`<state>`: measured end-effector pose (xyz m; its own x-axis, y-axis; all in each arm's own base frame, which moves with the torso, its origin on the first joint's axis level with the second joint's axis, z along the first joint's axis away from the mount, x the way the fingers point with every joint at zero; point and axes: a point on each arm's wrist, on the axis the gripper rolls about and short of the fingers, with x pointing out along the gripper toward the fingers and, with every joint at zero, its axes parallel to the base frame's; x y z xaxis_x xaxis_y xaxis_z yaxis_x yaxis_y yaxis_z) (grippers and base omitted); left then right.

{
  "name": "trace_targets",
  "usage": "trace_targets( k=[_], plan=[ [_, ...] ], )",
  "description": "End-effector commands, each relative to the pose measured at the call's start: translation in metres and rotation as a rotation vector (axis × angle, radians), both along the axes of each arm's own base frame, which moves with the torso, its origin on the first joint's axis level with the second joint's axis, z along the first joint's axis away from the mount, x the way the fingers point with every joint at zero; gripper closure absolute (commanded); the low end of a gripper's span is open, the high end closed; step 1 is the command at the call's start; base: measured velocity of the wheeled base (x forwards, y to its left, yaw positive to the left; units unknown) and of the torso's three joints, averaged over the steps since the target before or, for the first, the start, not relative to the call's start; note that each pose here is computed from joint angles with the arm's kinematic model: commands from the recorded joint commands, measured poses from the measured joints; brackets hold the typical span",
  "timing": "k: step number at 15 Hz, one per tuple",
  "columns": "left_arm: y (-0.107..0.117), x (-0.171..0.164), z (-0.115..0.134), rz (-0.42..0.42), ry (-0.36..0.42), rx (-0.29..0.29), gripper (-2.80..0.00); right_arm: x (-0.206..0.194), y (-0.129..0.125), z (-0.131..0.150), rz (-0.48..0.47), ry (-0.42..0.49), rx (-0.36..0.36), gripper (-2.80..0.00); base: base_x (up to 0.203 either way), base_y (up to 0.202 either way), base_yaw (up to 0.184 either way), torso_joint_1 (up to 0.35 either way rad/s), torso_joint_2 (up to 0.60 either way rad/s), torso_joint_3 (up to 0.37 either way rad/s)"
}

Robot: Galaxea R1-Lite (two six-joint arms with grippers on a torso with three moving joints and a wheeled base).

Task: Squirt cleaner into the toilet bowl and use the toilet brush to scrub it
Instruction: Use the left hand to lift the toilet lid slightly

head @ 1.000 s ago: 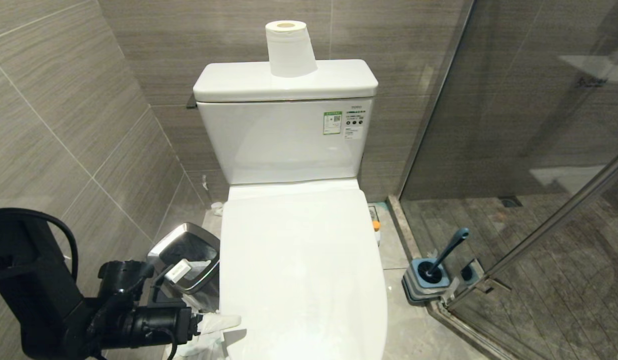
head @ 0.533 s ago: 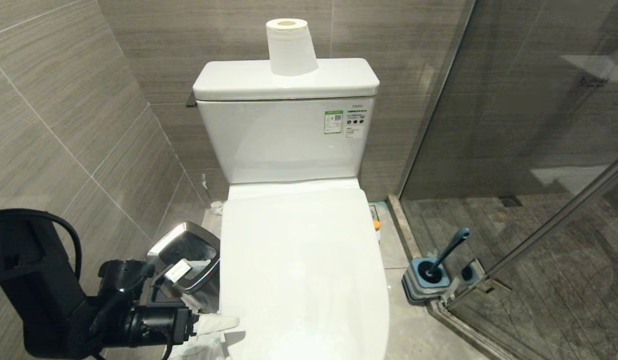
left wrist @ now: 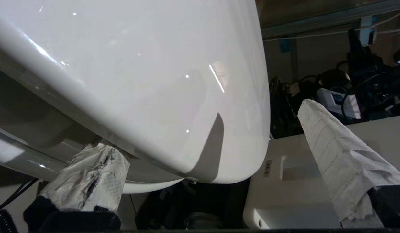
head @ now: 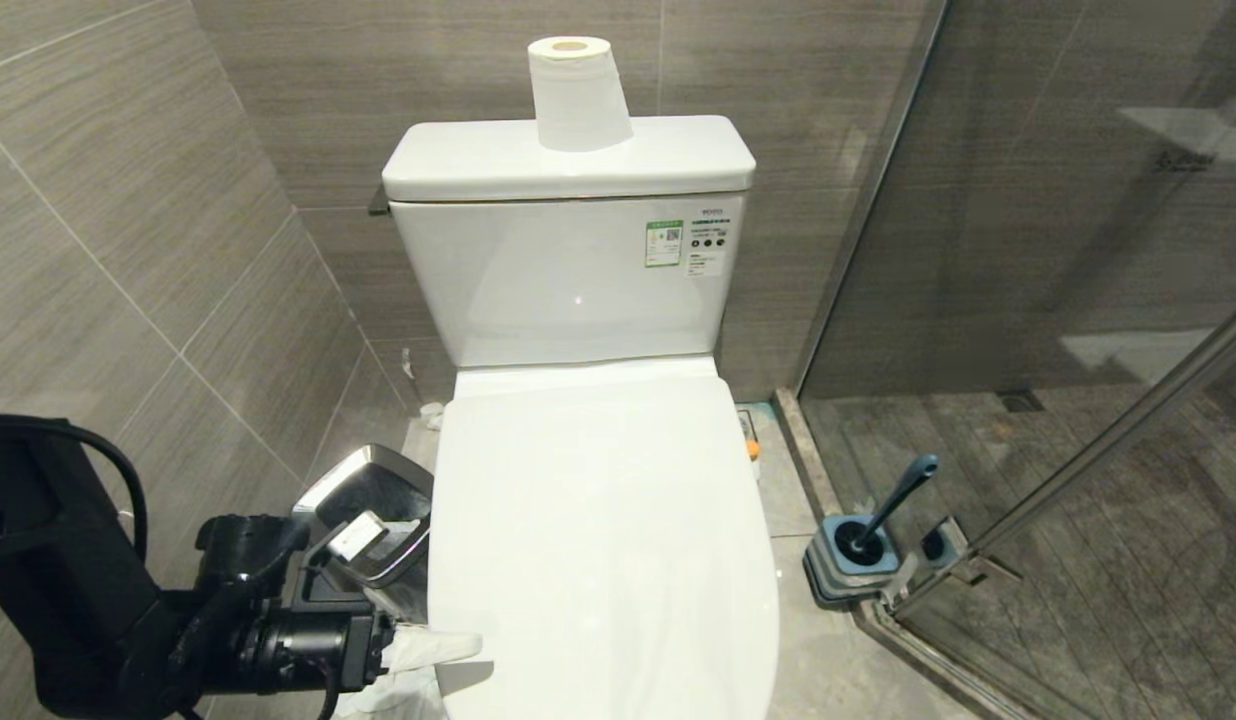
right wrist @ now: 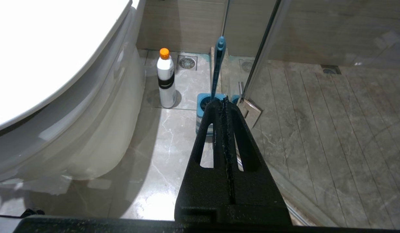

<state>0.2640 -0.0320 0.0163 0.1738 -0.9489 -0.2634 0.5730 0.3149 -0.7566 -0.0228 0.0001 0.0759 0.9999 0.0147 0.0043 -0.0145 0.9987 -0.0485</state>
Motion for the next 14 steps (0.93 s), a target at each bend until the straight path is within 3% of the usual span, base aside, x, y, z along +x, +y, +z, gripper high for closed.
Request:
trace_targets(
  k=[1,3,5,9,14],
  plan=[
    [0.002,-0.001,0.001,0.024,-0.009,0.024,-2.8,0.0,0.0,0.0,0.001,0.001,-0.001,0.0,0.0,0.0,0.0,0.0,0.0,0.0],
    [0.006,-0.001,-0.002,0.098,-0.009,0.105,-2.8,0.0,0.0,0.0,0.001,0.001,-0.001,0.0,0.0,0.0,0.0,0.0,0.0,0.0],
    [0.013,0.001,-0.003,0.157,-0.01,0.149,-2.8,0.0,0.0,0.0,0.001,0.001,-0.001,0.0,0.0,0.0,0.0,0.0,0.0,0.0],
    [0.016,0.002,-0.005,0.195,-0.011,0.19,-2.8,0.0,0.0,0.0,0.001,0.001,-0.001,0.0,0.0,0.0,0.0,0.0,0.0,0.0],
    [0.014,0.0,-0.009,0.18,-0.022,0.204,-2.8,0.0,0.0,0.0,0.001,0.001,-0.001,0.0,0.0,0.0,0.0,0.0,0.0,0.0]
  ],
)
